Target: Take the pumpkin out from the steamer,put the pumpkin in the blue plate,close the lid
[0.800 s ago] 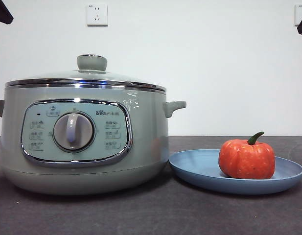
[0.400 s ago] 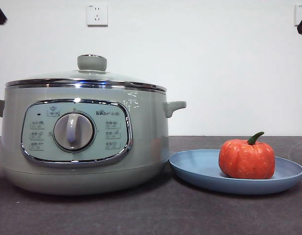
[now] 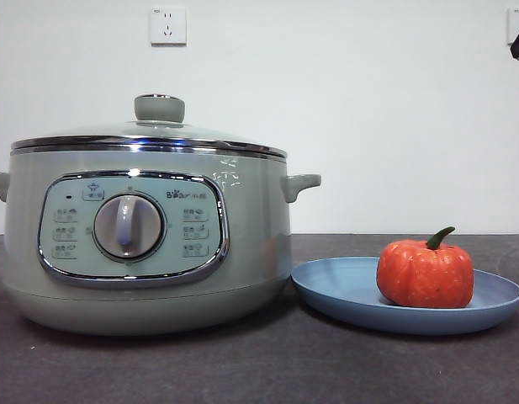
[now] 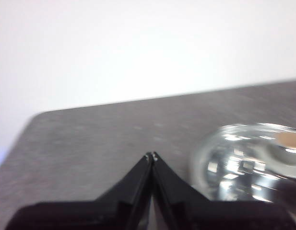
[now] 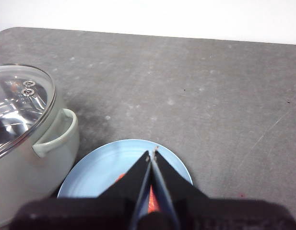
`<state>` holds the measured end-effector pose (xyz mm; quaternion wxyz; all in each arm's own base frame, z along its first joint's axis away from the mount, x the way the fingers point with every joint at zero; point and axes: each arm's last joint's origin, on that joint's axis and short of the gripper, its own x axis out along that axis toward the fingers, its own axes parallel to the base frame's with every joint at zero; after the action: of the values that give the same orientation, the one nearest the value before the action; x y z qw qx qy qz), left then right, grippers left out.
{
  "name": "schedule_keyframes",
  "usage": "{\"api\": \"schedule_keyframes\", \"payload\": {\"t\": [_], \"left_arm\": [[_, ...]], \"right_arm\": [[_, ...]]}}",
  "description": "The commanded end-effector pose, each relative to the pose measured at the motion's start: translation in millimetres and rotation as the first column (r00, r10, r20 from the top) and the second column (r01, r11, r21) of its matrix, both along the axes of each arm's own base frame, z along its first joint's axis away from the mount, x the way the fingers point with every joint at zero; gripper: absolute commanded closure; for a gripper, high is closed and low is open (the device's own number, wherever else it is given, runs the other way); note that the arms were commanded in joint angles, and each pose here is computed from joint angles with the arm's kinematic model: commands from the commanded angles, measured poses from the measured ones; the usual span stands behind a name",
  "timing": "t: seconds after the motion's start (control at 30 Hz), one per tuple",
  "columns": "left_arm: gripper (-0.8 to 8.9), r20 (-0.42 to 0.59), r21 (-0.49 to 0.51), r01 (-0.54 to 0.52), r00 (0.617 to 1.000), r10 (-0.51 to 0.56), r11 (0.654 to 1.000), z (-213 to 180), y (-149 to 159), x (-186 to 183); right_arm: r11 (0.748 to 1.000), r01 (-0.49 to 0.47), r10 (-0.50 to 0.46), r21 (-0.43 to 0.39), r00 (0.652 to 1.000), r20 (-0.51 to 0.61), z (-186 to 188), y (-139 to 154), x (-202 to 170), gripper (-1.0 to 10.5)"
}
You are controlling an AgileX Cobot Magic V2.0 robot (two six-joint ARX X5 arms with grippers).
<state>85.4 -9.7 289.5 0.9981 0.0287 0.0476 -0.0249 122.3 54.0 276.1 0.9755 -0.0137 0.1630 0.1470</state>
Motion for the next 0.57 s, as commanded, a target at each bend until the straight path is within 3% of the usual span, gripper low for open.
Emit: {"api": "schedule_keyframes", "payload": {"t": [0.03, 0.27, 0.57], "left_arm": [[8.18, 0.025, 0.006, -0.061, 0.998, 0.061, 0.998, -25, 6, 2], [8.17, 0.029, -0.017, -0.012, 1.0, 0.012, 1.0, -83, 10, 3], [8.18, -0.05, -0.114, -0.059, 0.997, 0.054, 0.992, -124, 15, 7]], "right_arm": [[1.0, 0.006, -0.006, 0.011, 1.0, -0.001, -1, 0, 0, 9.5], [1.0, 0.006, -0.006, 0.011, 1.0, -0.002, -1, 0, 0, 9.5], [1.0, 0.006, -0.006, 0.011, 1.0, -0.001, -1, 0, 0, 9.5]]}}
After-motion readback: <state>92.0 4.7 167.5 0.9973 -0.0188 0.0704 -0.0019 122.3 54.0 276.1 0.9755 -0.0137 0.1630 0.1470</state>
